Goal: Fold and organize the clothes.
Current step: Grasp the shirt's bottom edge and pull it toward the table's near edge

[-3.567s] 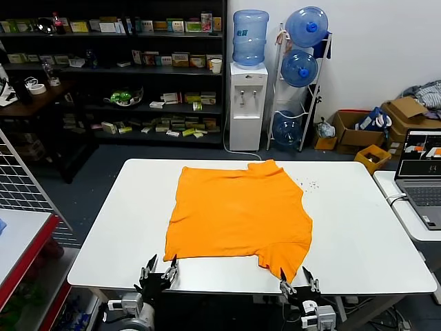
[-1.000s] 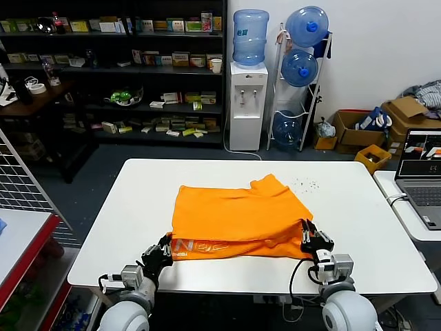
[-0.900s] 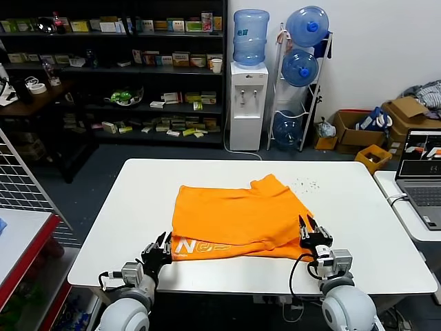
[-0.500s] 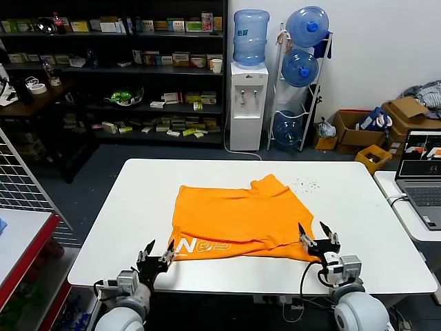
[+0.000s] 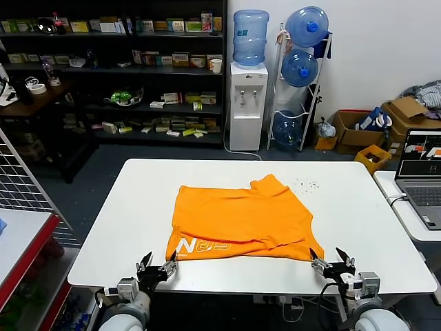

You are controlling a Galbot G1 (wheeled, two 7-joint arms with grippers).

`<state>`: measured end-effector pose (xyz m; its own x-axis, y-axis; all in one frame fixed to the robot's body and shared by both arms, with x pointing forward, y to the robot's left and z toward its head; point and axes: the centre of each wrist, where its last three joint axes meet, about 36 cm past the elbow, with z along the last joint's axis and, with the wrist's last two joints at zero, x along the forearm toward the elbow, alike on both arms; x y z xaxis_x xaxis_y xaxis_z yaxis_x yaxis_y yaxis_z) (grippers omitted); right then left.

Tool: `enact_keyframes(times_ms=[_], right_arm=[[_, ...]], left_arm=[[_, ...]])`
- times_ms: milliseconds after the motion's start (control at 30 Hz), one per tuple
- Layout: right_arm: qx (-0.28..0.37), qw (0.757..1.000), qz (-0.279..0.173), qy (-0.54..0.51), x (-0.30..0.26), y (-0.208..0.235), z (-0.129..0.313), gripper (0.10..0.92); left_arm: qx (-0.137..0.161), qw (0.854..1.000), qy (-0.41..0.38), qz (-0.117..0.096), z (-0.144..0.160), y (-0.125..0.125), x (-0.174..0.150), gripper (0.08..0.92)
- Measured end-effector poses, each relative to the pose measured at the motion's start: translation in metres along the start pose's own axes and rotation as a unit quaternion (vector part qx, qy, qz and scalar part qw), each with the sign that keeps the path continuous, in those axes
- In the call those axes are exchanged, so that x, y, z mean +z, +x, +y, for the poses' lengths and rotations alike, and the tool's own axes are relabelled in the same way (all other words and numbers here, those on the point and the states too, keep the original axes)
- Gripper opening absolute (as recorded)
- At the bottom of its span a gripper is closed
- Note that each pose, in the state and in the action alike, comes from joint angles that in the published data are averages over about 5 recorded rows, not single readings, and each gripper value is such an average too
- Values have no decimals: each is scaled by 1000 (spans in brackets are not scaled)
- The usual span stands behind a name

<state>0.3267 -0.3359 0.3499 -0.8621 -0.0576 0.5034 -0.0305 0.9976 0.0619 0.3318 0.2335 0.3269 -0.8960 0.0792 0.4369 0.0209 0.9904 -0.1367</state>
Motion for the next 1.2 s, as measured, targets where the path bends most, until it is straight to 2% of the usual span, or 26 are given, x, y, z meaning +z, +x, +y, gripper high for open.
enact_keyframes(times_ms=[333, 433, 767, 867, 1200], right_arm=[[-18, 1000, 11, -9, 4, -6, 2, 535], [-19, 1000, 14, -11, 5, -6, 1, 448], [-17, 1000, 11, -15, 6, -1, -4, 162], [-16, 1000, 8, -18, 5, 2, -5, 124], [-9, 1000, 0, -29, 7, 13, -6, 123]], left_arm=[[4, 1000, 0, -1, 2, -6, 0, 807], [6, 1000, 1, 1, 0, -7, 2, 743], [11, 1000, 2, 1, -6, -9, 4, 449], [11, 1000, 2, -1, -7, -9, 3, 362], [22, 1000, 4, 4, -9, 0, 5, 101]])
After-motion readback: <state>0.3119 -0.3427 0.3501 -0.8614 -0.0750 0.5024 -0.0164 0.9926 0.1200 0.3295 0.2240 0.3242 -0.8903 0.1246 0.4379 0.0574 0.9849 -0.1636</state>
